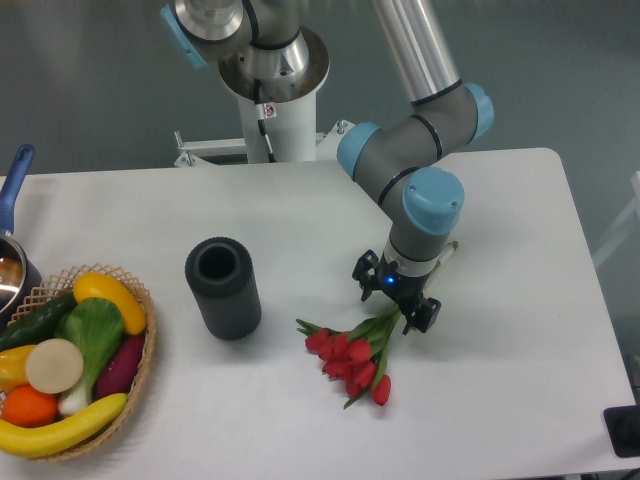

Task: Pick up the flowers from the table
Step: 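Close the gripper around the green tulip stems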

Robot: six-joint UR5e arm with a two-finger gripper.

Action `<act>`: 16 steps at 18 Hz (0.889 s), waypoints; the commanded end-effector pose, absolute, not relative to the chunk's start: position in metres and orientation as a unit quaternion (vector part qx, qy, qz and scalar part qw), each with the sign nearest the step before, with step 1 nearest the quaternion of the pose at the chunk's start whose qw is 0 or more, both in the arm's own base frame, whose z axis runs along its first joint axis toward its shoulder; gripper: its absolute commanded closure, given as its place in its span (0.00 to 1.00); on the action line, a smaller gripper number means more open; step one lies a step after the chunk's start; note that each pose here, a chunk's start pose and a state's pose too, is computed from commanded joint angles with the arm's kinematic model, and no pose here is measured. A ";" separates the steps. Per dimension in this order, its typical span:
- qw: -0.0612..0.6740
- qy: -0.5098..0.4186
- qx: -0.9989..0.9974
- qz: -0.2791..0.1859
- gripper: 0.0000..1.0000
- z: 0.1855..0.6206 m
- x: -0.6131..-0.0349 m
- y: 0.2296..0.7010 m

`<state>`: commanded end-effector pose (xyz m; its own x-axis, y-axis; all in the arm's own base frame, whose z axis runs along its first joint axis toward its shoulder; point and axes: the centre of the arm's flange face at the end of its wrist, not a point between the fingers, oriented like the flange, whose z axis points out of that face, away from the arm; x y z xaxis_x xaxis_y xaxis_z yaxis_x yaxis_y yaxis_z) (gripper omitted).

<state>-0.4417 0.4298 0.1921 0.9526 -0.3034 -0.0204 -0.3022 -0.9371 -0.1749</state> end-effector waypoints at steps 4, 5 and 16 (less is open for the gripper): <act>0.089 0.156 -0.984 -0.001 0.46 0.194 -0.443 0.430; 0.089 0.156 -0.984 0.000 0.48 0.195 -0.443 0.431; 0.091 0.153 -0.984 0.002 0.80 0.199 -0.444 0.431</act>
<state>-0.4436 0.4310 0.1987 0.9533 -0.3004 -0.0319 -0.3012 -0.9369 -0.1775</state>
